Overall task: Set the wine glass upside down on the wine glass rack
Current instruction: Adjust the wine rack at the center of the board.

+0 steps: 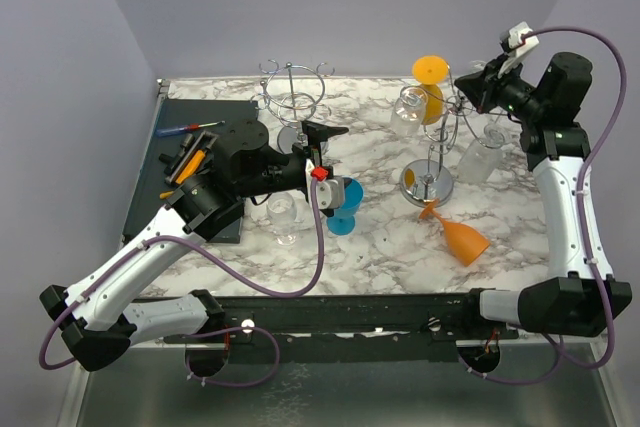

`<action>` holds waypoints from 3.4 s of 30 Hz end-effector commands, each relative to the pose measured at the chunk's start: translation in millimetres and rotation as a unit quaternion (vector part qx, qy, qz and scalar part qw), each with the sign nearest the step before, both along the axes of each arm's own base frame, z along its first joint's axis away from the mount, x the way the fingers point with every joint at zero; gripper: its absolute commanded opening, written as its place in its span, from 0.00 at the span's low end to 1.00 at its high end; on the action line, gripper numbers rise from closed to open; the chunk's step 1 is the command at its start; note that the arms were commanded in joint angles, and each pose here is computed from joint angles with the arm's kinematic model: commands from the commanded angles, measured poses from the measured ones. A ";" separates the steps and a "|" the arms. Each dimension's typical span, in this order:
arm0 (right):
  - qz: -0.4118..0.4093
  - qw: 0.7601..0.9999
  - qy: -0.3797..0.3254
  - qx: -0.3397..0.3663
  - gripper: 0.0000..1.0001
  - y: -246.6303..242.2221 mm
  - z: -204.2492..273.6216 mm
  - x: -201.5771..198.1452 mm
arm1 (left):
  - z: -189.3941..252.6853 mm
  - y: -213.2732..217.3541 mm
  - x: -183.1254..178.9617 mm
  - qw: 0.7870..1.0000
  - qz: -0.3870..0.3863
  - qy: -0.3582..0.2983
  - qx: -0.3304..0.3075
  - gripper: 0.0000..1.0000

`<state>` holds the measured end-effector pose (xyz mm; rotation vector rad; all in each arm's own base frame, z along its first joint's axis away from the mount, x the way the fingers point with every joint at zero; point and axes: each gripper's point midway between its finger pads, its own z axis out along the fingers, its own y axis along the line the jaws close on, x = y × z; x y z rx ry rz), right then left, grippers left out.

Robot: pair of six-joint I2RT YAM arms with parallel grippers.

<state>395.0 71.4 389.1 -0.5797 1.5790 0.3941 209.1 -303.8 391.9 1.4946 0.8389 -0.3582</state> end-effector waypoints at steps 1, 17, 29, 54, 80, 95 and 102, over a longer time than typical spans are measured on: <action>0.002 0.994 -0.107 -0.011 0.05 1.7 72.0 -8.3 | 6.8 4.6 -2.1 1.000 0.006 -0.011 -0.003 0.96; -0.054 0.998 0.008 -0.009 0.52 -13.8 23.5 -19.7 | 4.0 6.5 -5.6 1.000 0.002 -0.010 -0.002 0.96; -0.059 0.997 0.058 -0.001 0.57 -15.0 -5.7 -16.6 | 1.9 5.0 -5.0 1.000 0.000 -0.008 0.000 0.96; -0.048 0.993 0.105 0.009 0.02 -12.0 -47.6 -1.5 | 3.8 3.7 -4.3 1.000 -0.002 -0.013 0.001 0.96; -0.024 0.984 -0.175 0.011 0.00 -3.7 73.2 -3.8 | -0.9 1.9 0.9 1.000 0.004 -0.017 0.005 0.96; -0.021 0.974 -0.227 0.005 0.00 0.0 100.2 -13.4 | -2.3 4.2 1.2 1.000 0.009 -0.021 0.006 0.96; -0.005 0.983 -0.186 0.005 0.00 5.9 76.8 -24.7 | -16.3 11.2 -1.6 0.999 0.029 0.027 0.000 0.96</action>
